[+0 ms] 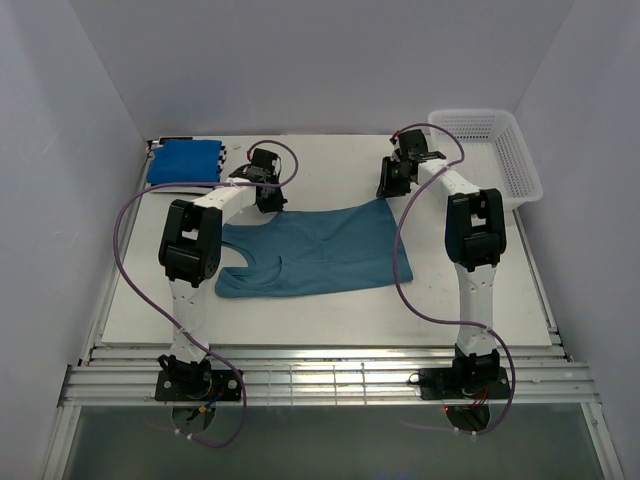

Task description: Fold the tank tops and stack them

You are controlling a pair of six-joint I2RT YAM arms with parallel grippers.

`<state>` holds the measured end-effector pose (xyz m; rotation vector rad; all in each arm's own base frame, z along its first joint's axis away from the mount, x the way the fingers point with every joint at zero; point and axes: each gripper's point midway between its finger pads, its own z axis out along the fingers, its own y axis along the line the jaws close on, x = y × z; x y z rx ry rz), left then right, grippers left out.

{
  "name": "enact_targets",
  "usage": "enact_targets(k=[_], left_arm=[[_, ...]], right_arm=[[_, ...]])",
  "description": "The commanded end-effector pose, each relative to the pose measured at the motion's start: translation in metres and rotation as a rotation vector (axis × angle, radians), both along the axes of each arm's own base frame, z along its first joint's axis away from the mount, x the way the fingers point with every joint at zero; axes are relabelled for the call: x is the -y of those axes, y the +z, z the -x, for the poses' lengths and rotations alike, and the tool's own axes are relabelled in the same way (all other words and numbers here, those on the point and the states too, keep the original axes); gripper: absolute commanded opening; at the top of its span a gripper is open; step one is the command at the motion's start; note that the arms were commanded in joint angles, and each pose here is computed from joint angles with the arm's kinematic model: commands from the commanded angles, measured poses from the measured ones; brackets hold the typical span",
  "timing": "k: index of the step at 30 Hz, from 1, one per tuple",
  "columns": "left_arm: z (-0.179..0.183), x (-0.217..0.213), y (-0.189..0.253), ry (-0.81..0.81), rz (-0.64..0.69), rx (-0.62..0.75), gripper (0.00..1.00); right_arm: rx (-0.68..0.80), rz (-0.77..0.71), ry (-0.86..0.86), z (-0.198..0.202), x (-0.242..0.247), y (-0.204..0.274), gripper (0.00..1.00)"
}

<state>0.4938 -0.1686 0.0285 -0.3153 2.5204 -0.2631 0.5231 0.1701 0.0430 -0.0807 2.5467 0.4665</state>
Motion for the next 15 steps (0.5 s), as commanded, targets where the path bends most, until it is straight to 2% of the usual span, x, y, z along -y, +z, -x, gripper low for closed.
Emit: enact_targets(k=[1, 6, 15], left_arm=[[-0.015, 0.002, 0.032, -0.015, 0.022, 0.086, 0.00], [-0.024, 0.002, 0.039, -0.019, 0.021, 0.110, 0.00], [-0.037, -0.001, 0.049, -0.035, 0.030, 0.141, 0.00]], right_arm=[[0.060, -0.011, -0.020, -0.019, -0.001, 0.015, 0.31], [0.066, -0.004, -0.018, -0.021, -0.001, 0.017, 0.08], [0.181, 0.051, -0.052, -0.028, 0.016, 0.051, 0.08]])
